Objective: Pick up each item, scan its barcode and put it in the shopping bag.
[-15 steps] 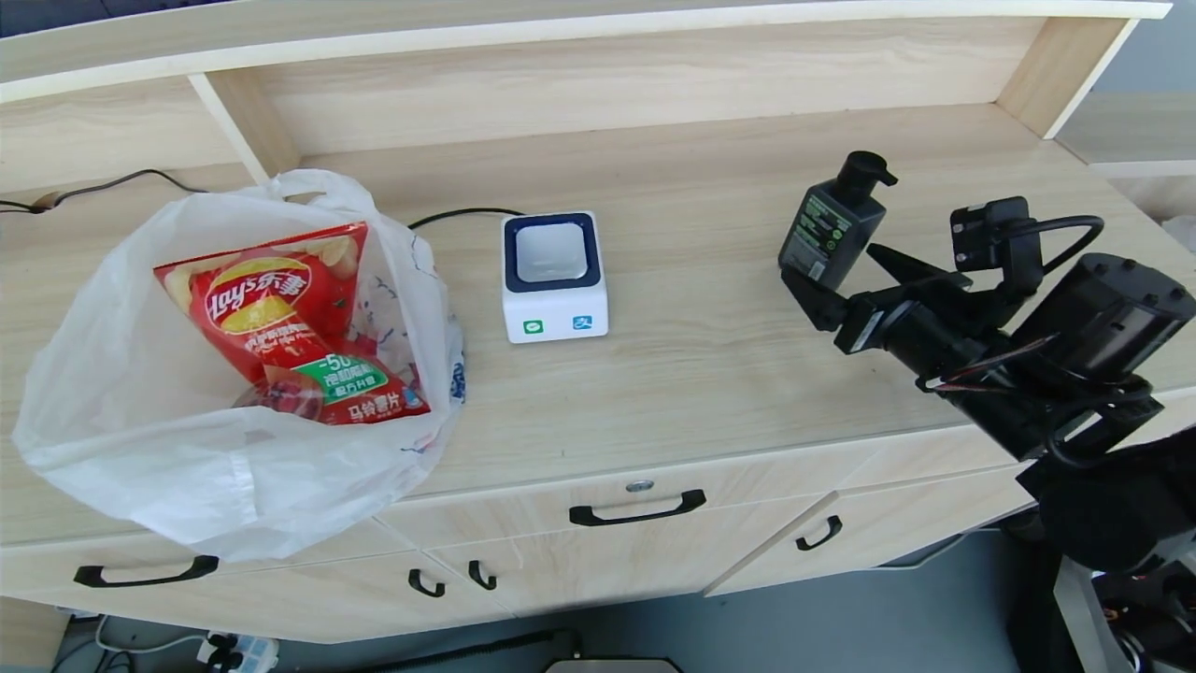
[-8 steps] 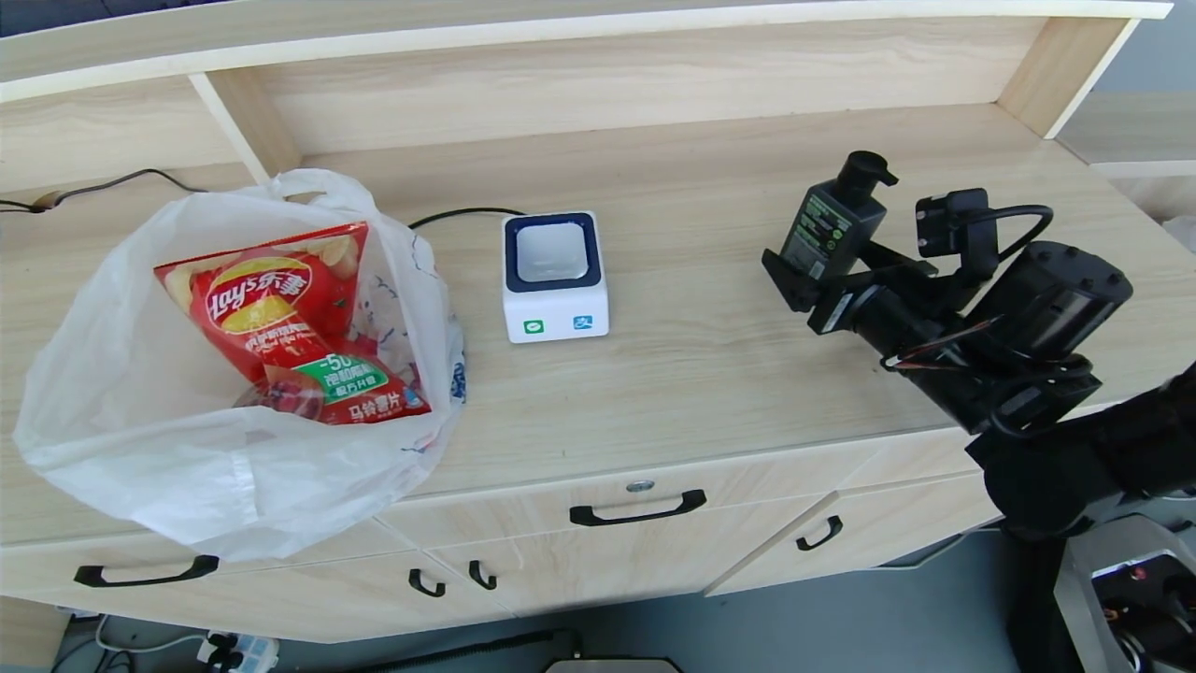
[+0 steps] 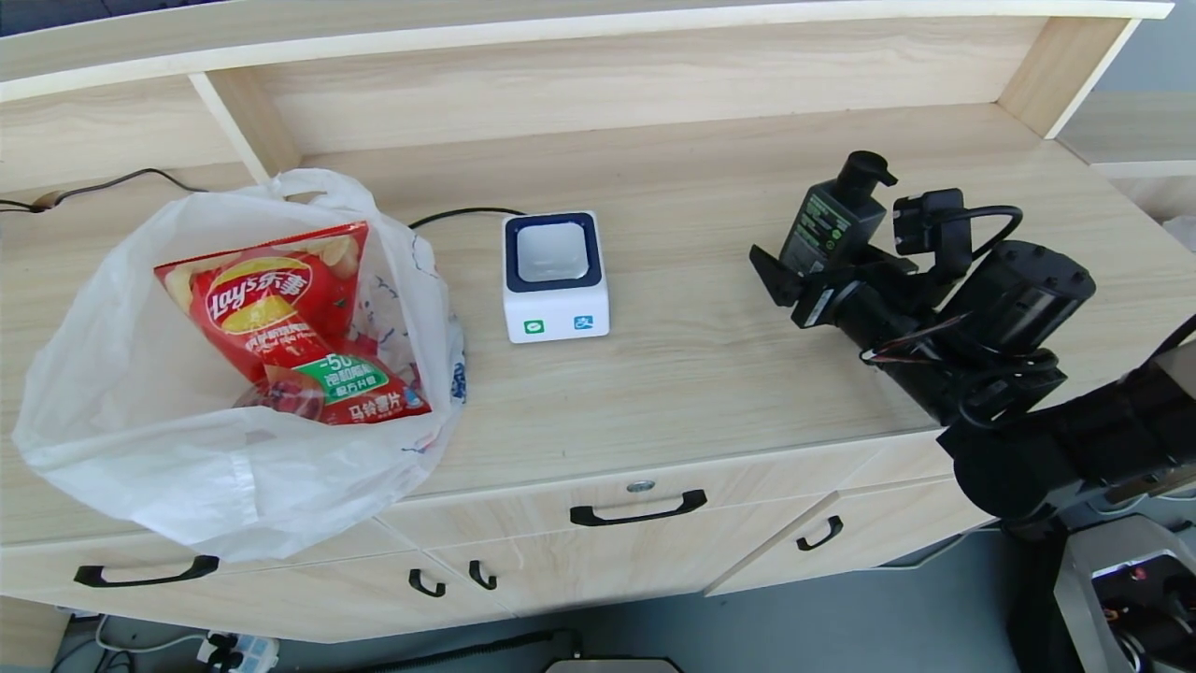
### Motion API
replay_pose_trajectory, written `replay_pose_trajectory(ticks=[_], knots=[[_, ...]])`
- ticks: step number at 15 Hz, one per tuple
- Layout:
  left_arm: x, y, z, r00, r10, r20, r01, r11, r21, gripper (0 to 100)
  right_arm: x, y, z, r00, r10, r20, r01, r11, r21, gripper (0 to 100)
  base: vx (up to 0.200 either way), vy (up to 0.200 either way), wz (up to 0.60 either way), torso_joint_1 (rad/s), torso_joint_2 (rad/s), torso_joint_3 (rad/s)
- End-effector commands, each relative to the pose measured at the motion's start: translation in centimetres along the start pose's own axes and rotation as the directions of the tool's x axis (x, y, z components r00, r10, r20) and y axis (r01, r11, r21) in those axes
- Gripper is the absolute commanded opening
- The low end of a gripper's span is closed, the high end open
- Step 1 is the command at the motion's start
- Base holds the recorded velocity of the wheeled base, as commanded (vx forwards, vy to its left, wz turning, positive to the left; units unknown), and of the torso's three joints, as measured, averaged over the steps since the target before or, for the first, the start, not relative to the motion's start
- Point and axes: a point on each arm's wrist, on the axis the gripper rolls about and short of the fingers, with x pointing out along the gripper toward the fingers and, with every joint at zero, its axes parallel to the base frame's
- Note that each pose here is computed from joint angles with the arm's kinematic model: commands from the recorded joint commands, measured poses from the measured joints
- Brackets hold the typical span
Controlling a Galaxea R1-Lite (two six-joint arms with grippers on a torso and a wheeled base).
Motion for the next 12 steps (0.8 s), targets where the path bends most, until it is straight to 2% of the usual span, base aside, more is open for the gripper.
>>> replay_pose_trajectory(ticks=[1,6,8,10,12], knots=[[0.0,0.0,0.0,1.0,0.0,0.002,0.0,1.0,-0.001,100,0.2,0.0,0.5,1.0,-0.003,0.019,0.003,1.0,0.0,100,0.0,0.0,0.0,0.0,0.0,0.0],[0.0,0.0,0.0,1.0,0.0,0.003,0.0,1.0,-0.001,100,0.2,-0.2,0.7,1.0,-0.006,0.028,0.006,1.0,0.006,100,0.0,0.0,0.0,0.0,0.0,0.0],[0.0,0.0,0.0,1.0,0.0,0.003,0.0,1.0,-0.001,100,0.2,-0.8,0.7,0.999,-0.025,0.029,0.023,0.998,0.056,100,0.0,0.0,0.0,0.0,0.0,0.0],[0.0,0.0,0.0,1.0,0.0,0.003,0.0,1.0,-0.004,100,0.0,-1.8,0.8,0.998,-0.048,0.028,0.046,0.997,0.06,100,0.0,0.0,0.0,0.0,0.0,0.0],[0.0,0.0,0.0,1.0,0.0,0.003,0.0,1.0,-0.004,100,0.1,-1.9,0.9,0.998,-0.048,0.032,0.046,0.997,0.059,100,0.0,0.0,0.0,0.0,0.0,0.0]])
